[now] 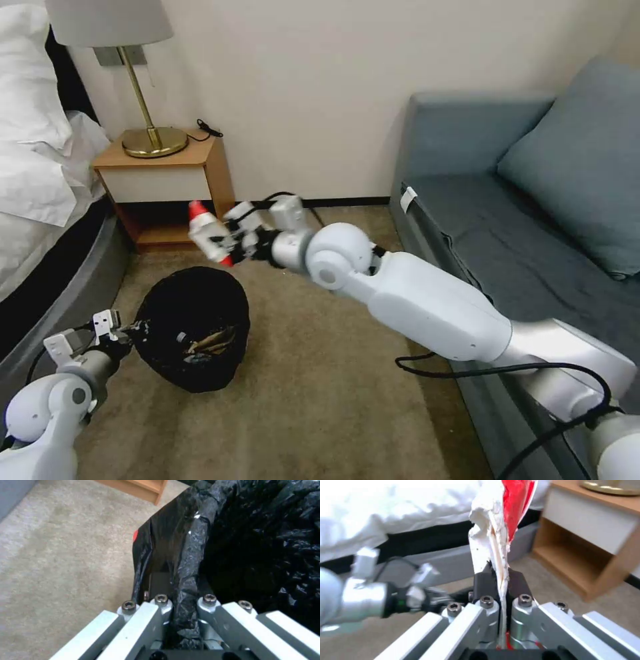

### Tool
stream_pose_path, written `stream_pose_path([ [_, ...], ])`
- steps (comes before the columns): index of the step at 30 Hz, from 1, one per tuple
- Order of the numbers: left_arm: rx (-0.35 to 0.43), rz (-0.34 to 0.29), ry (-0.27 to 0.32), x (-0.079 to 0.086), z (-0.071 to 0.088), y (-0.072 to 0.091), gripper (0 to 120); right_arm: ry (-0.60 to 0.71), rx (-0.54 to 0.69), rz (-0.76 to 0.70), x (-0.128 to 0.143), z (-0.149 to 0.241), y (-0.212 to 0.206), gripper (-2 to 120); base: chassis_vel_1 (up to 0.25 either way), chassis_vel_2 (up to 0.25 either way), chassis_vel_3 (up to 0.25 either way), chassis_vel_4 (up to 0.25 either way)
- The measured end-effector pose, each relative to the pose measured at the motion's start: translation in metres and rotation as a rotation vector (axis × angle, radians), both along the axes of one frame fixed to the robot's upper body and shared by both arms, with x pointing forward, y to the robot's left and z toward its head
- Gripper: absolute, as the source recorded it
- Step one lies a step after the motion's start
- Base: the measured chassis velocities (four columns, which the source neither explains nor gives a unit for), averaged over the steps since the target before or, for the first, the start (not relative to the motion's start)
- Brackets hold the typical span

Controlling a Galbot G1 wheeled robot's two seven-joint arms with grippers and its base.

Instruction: Pick up the trash bin, then pick up the garbage on the floor and place it into the trash bin.

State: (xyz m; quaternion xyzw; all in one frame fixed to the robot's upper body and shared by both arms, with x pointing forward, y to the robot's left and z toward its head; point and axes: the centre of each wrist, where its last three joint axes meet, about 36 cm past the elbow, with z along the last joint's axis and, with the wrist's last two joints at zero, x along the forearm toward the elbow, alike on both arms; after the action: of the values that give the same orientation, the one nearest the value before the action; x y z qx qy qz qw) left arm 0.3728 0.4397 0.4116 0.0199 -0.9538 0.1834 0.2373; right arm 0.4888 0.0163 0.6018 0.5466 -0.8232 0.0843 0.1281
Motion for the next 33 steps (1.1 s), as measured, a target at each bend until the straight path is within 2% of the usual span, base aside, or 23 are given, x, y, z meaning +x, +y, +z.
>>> stream_pose_path([
  [8,-0.052,-0.028,-0.007,-0.005,0.007,-0.018,3,-0.014,-0.077,0.099,-0.021,-0.023,0.021,0,0.0,0.0,0.0,0.0],
  [19,-0.08,-0.035,-0.008,-0.013,0.012,-0.03,3,0.005,-0.172,0.094,-0.021,-0.076,0.023,0,0.0,0.0,0.0,0.0],
  [23,-0.084,-0.036,-0.008,-0.014,0.013,-0.032,3,0.009,-0.192,0.089,-0.021,-0.083,0.02,1,0.0,0.0,0.0,0.0],
  [24,-0.086,-0.036,-0.007,-0.015,0.012,-0.032,3,0.01,-0.203,0.087,-0.022,-0.087,0.019,8,0.0,0.0,0.0,0.0],
  [28,-0.088,-0.037,-0.007,-0.015,0.012,-0.033,3,0.01,-0.21,0.086,-0.023,-0.089,0.018,13,0.0,0.0,0.0,0.0],
  [29,-0.093,-0.037,-0.008,-0.016,0.013,-0.033,3,0.011,-0.219,0.084,-0.025,-0.091,0.018,23,0.0,0.0,0.0,0.0],
  [33,-0.098,-0.035,-0.01,-0.017,0.014,-0.032,3,0.013,-0.226,0.083,-0.027,-0.092,0.018,36,0.0,0.0,0.0,0.0],
])
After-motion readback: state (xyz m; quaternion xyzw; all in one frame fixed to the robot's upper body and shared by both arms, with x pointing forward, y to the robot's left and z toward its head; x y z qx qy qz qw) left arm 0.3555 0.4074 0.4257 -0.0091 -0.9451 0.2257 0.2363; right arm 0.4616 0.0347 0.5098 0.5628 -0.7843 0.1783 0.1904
